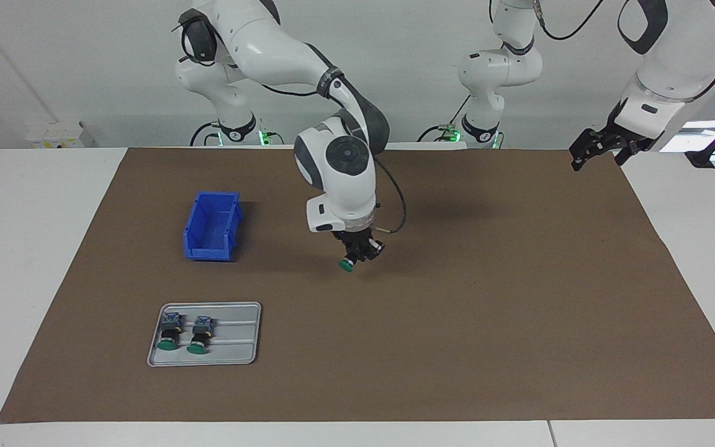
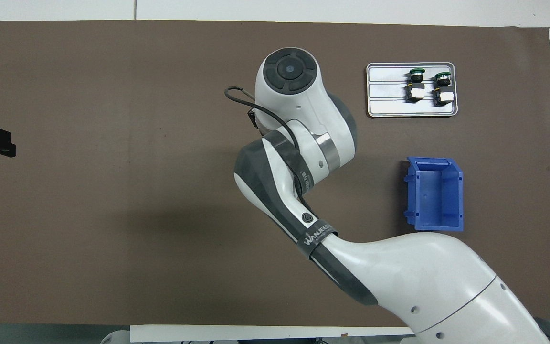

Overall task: Place and press button with both arms
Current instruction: 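Carry the button to the table center and set it down with the right gripper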

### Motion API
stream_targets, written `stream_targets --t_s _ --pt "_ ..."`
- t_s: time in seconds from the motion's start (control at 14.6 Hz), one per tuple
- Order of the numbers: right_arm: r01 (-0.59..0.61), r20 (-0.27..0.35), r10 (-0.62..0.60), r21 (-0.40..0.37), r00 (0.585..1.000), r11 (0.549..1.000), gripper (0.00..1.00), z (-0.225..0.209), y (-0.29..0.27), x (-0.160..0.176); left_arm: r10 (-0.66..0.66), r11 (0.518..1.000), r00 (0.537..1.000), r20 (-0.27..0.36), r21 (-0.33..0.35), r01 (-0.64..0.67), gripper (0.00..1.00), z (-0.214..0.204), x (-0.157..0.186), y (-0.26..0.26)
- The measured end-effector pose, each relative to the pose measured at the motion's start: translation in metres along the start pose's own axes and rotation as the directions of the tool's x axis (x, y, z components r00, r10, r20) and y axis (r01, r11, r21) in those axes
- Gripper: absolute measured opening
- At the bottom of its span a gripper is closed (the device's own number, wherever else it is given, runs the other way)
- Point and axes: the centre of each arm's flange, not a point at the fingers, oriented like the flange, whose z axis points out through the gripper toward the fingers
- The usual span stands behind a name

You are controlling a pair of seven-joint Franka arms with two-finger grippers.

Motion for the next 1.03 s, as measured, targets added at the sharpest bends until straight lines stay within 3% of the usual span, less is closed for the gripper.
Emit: stream_targets --t_s 0.21,0.41,0.82,1.03 --pt "-0.146 -0.001 0.146 -0.012 0.989 0.989 0.40 0.006 -0.004 -0.035 0.003 1.000 1.000 0.000 0.000 -0.003 1.00 0.000 0.000 0.002" --pt "-0.184 -0.004 0.184 -0.049 0.983 0.982 0.40 0.023 0.001 -0.050 0.003 1.000 1.000 0.000 0.000 -0.003 1.00 0.000 0.000 0.002" --pt "-0.268 0.016 0.270 -0.066 0.963 0.961 0.40 0.028 0.008 -0.038 0.003 1.000 1.000 0.000 0.000 -0.003 1.00 0.000 0.000 0.002" --pt "-0.431 0.040 0.432 -0.040 0.901 0.902 0.40 0.023 0.007 -0.018 0.003 1.000 1.000 0.001 0.000 -0.003 1.00 0.000 0.000 0.002"
